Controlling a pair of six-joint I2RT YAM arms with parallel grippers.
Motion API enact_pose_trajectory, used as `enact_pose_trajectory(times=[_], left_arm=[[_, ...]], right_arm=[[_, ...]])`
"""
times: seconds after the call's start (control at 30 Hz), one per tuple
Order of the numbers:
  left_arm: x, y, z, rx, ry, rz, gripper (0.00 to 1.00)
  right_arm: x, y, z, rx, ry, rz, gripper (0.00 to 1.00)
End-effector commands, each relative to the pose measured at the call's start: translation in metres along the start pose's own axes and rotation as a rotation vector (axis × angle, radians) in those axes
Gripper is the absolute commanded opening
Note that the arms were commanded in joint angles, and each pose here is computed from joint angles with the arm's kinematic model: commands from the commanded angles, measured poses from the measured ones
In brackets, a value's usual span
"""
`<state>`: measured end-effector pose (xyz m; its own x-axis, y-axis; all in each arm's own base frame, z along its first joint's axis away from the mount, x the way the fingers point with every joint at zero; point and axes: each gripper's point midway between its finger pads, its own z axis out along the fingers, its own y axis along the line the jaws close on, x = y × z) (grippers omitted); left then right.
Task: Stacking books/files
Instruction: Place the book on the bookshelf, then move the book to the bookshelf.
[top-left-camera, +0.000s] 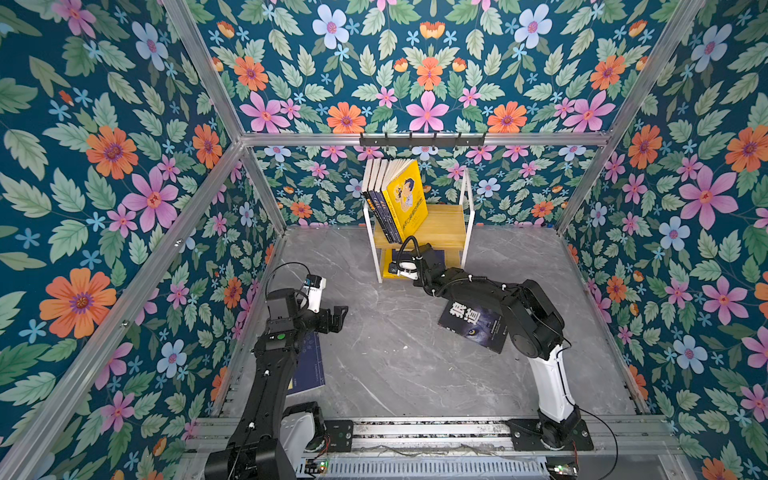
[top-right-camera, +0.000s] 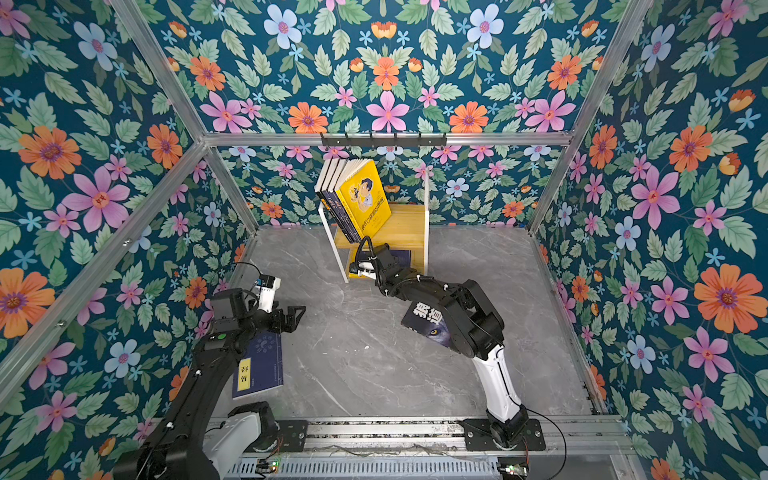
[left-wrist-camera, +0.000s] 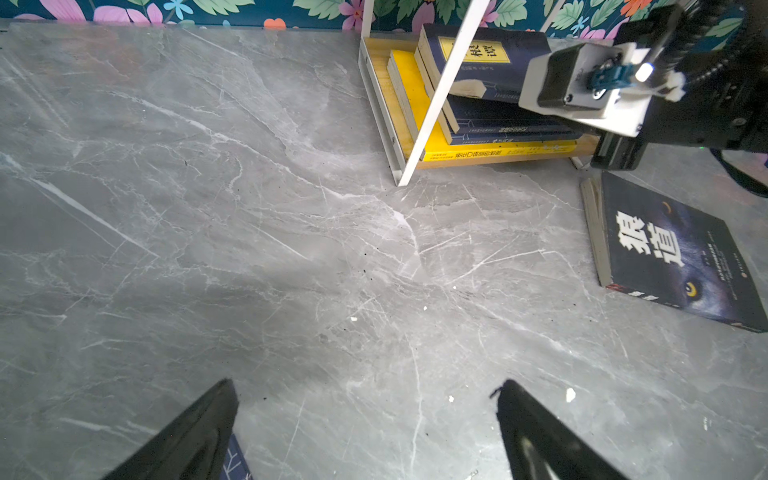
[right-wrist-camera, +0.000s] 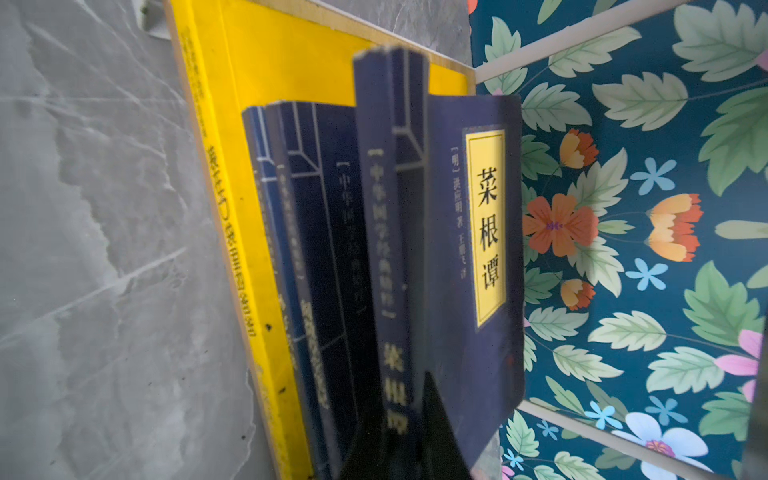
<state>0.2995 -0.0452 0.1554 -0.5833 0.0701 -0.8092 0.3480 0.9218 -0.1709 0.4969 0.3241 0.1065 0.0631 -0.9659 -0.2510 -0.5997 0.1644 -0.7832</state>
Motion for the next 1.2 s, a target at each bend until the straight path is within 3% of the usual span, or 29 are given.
enact_pose_trajectory(times=[0.0, 0.07, 0.23, 0.4, 0.6, 0.8, 1.17], left_arm=[[-0.002, 0.000, 0.001, 0.000, -0.010, 0.024, 1.00], [-0.002, 0.001, 0.002, -0.002, -0.006, 0.022, 1.00], [-0.001, 0.000, 0.002, 0.000, -0.005, 0.026, 1.00], [-0.003, 0.001, 0.002, -0.004, -0.006, 0.028, 1.00], [-0.004, 0.001, 0.002, -0.005, -0.005, 0.024, 1.00], [-0.004, 0.001, 0.000, -0.005, -0.008, 0.026, 1.00], [-0.003, 0.003, -0.001, -0.015, -0.012, 0.025, 1.00]], right_arm=[[0.001, 0.007, 0.004, -0.029, 0.007, -0.025, 0.00], [0.002, 0.008, 0.004, -0.037, 0.014, -0.035, 0.04], [-0.002, 0.004, -0.014, -0.073, -0.001, -0.026, 0.34], [-0.008, 0.018, -0.052, -0.262, -0.052, 0.020, 0.49], [-0.014, 0.030, -0.068, -0.414, -0.062, 0.078, 0.52], [-0.007, 0.037, -0.051, -0.465, -0.027, 0.101, 0.53], [-0.010, 0.023, -0.025, -0.390, -0.028, 0.114, 0.49]])
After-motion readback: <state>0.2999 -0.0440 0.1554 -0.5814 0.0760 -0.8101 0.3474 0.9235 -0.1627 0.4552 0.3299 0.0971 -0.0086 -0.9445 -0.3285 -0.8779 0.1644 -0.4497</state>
